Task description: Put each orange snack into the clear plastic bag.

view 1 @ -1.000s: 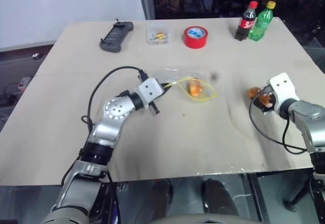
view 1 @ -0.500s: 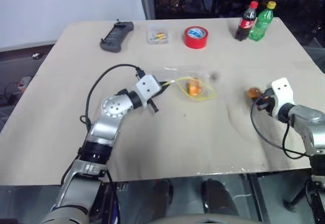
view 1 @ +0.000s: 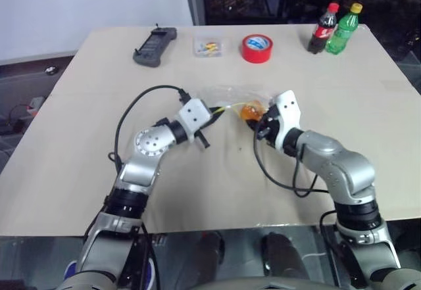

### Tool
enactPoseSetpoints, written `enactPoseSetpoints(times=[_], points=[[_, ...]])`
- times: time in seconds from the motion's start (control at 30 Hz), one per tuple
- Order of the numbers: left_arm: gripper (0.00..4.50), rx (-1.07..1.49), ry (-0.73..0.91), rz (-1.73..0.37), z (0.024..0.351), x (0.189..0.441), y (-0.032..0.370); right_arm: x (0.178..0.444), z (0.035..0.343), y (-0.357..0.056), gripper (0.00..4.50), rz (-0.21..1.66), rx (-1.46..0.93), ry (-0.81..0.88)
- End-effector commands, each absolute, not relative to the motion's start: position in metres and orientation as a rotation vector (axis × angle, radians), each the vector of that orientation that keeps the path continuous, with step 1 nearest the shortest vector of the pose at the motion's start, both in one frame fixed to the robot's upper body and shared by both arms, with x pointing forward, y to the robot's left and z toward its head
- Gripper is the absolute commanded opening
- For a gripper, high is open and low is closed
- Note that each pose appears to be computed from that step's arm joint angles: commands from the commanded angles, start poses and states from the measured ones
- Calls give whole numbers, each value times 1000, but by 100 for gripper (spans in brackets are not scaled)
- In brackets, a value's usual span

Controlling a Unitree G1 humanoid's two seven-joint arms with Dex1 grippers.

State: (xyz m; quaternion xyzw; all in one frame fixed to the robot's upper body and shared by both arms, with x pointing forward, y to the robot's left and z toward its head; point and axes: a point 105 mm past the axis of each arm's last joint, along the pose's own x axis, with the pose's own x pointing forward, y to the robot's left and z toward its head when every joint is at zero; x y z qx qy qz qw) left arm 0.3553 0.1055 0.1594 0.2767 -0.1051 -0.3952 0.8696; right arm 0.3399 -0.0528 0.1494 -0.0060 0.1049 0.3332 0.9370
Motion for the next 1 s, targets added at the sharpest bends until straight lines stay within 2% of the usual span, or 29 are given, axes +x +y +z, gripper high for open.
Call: enactPoseSetpoints(times=[0.03,0.27,0.43,0.53,0.57,0.67,0.77,1.0], points=[[0,595,-274,-865,165,342,103,348,157,-51,59,670,-42,160],[0,633,-232,-886,149,334,113,363,151,-34,59,710,-105,142],[0,664,-212,-880,143,332,121,361,152,-4,59,840,-139,81],[0,666,-216,-866,144,331,124,369,150,6,59,859,-182,59],[0,660,-221,-859,145,331,125,370,150,10,127,868,-181,52],[0,640,-228,-841,148,331,126,373,150,17,247,882,-179,37],[0,560,-216,-791,151,333,132,372,153,14,399,879,-212,2],[0,406,-174,-701,164,344,146,339,175,-33,399,961,-364,-118]])
